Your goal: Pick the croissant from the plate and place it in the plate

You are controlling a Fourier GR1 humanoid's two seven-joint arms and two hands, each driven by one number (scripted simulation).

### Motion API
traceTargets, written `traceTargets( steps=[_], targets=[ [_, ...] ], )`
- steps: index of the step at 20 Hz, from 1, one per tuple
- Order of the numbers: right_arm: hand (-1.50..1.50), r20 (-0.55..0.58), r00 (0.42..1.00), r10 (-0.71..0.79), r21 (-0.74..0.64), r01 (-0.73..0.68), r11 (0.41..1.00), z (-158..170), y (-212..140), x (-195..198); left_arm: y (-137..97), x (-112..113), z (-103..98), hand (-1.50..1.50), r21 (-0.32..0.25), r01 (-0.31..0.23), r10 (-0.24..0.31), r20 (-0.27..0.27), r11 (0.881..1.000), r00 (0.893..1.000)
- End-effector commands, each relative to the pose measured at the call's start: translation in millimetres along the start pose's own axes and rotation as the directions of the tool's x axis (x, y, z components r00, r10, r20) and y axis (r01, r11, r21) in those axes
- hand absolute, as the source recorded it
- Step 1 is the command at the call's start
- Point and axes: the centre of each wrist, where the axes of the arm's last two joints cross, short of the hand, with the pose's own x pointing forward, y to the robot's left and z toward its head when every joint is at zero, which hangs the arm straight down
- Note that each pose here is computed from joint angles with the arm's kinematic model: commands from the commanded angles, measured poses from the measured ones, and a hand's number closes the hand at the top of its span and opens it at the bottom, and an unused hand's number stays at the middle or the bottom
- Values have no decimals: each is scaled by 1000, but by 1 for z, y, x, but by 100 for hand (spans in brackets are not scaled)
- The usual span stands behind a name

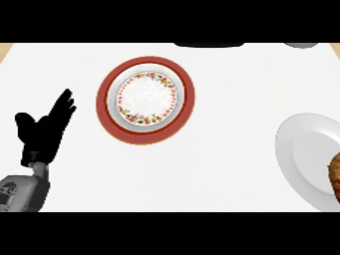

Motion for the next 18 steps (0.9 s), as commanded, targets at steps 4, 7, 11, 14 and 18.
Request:
traceTargets(
  steps=[4, 7, 11, 14, 18],
  targets=[
    [-150, -49, 998, 38, 91, -33, 995, -24, 11, 7, -19, 8, 10, 0, -5, -4, 4, 8, 1000, 1000],
    [-150, -64, 997, 49, 99, -43, 994, -33, 8, 23, 18, 2, -3, 0, 10, -16, 16, -11, 1000, 1000],
    [-150, -83, 994, 75, 104, -66, 992, -35, 24, 0, 7, 7, 18, 0, -3, 0, 0, 15, 1000, 1000],
    [-150, -85, 992, 92, 90, -85, 992, -40, 7, 27, -4, -2, 5, 0, 7, -3, 3, 16, 1000, 1000],
    [-150, -100, 987, 124, 118, -112, 987, -47, 39, 5, 9, 6, 10, 0, -9, -12, 12, 4, 1000, 1000]
  ],
)
